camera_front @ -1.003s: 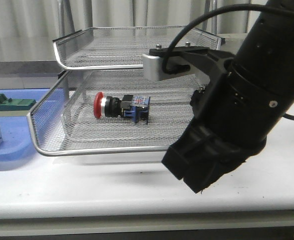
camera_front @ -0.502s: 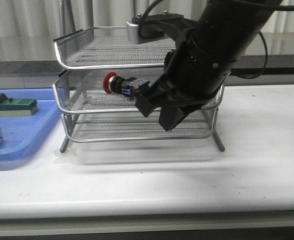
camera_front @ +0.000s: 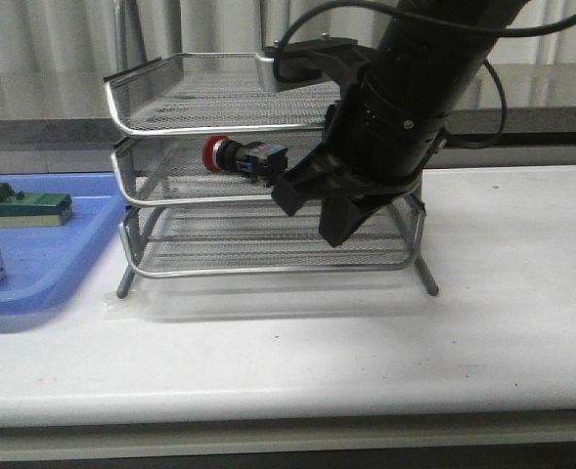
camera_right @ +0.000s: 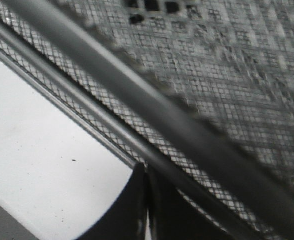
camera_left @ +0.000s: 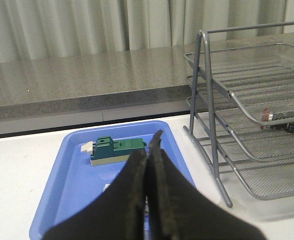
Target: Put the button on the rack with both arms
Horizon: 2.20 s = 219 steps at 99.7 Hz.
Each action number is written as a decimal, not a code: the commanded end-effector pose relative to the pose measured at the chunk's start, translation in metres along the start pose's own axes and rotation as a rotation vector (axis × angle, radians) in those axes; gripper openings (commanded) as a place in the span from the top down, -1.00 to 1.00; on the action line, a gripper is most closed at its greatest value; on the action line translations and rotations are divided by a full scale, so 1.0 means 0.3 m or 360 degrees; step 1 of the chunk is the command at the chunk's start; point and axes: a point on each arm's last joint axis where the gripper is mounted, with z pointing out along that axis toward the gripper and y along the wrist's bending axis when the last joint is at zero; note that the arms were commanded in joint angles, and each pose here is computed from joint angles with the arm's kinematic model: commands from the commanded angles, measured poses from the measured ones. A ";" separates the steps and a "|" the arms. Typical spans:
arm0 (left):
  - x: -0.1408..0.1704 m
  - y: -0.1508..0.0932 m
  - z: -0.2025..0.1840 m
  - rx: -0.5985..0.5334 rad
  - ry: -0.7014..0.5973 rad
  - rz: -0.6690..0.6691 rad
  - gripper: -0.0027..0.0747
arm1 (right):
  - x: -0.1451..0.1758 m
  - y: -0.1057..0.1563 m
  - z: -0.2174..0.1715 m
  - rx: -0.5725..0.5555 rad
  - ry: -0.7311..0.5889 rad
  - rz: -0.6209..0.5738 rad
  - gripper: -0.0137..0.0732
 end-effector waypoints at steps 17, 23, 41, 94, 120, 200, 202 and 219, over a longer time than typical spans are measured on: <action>-0.048 0.010 -0.004 -0.0051 -0.0134 -0.0041 0.98 | -0.082 -0.008 -0.167 0.0008 -0.0217 0.0015 0.84; -0.048 0.010 -0.004 -0.0051 -0.0134 -0.0041 0.98 | -0.082 -0.007 -0.207 0.0007 -0.0223 0.0015 0.84; -0.048 0.010 -0.004 -0.0051 -0.0134 -0.0041 0.98 | -0.065 -0.012 -0.335 0.0028 -0.0306 0.0014 0.84; -0.048 0.010 -0.004 -0.0051 -0.0134 -0.0041 0.98 | 0.227 -0.179 -0.670 0.0371 -0.0560 0.0396 0.84; -0.048 0.010 -0.004 -0.0051 -0.0134 -0.0041 0.98 | 0.404 -0.139 -0.797 0.0518 -0.0768 0.0474 0.84; -0.048 0.010 -0.004 -0.0051 -0.0134 -0.0041 0.98 | 0.572 -0.029 -0.932 0.0596 -0.1086 0.0425 0.84; -0.048 0.010 -0.004 -0.0051 -0.0134 -0.0041 0.98 | 0.572 -0.029 -0.932 0.0596 -0.1086 0.0425 0.84; -0.048 0.010 -0.004 -0.0051 -0.0134 -0.0041 0.98 | 0.571 -0.029 -0.933 0.0597 -0.1088 0.0424 0.84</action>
